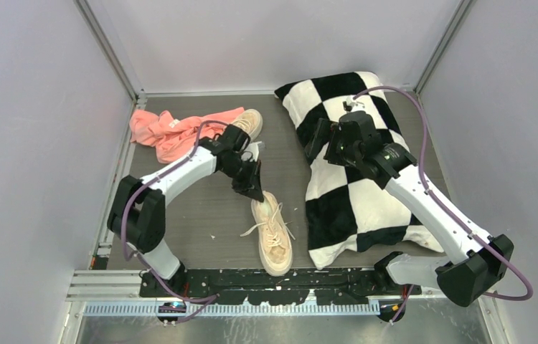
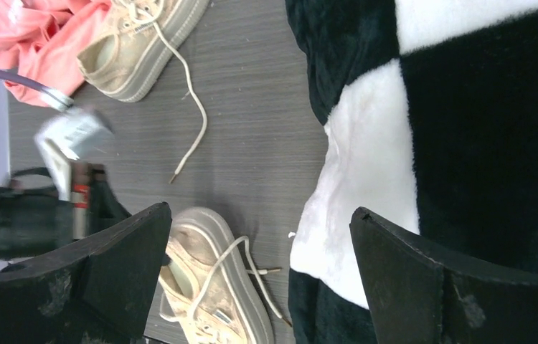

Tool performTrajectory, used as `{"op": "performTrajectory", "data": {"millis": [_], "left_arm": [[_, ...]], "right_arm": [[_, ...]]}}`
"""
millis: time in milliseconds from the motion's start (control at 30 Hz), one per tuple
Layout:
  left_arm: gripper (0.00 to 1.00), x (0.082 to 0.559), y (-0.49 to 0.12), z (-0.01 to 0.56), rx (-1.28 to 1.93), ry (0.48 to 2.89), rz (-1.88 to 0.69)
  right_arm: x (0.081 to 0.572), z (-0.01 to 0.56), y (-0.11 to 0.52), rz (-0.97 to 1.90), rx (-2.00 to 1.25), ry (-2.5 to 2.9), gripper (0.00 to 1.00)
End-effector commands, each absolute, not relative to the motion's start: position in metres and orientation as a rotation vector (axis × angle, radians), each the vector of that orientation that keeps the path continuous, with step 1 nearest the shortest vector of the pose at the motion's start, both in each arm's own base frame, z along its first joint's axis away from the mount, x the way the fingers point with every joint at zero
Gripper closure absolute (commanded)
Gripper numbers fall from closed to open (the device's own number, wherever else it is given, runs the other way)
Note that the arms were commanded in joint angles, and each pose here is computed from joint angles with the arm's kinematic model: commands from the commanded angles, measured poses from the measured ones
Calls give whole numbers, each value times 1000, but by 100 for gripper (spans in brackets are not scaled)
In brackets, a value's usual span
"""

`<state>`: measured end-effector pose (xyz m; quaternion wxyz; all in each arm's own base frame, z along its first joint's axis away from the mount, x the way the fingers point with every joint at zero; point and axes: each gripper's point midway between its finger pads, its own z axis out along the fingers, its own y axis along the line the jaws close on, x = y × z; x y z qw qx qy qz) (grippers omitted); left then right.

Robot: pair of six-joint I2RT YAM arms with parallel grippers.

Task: Tie the shoes
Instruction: Place the shoe at the center of the board.

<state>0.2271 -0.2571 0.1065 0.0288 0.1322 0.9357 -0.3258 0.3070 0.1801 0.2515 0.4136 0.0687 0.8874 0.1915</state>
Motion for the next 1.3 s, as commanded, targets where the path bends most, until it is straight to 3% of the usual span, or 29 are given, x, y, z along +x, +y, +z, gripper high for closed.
{"op": "performTrajectory", "data": {"millis": [0, 200, 333, 600, 767, 1033, 1267], "left_arm": [[99, 264, -267, 206, 448, 2555, -1049], [100, 327, -168, 302, 265, 2363, -781], [100, 336, -187, 335, 288, 2296, -901], [100, 268, -252, 231, 277, 2490, -1166], [100, 220, -273, 197, 259, 2542, -1342], [99, 200, -257, 148, 325, 2723, -1242], [100, 213, -253, 149, 453, 2741, -1138]], "right_arm": [[305, 239, 182, 491, 204, 2259, 0], [316, 220, 187, 484, 266, 2272, 0], [320, 212, 206, 582, 265, 2288, 0], [314, 188, 218, 669, 304, 2334, 0], [313, 181, 223, 682, 304, 2370, 0], [321, 165, 233, 661, 315, 2451, 0], [312, 151, 249, 676, 325, 2519, 4]]}}
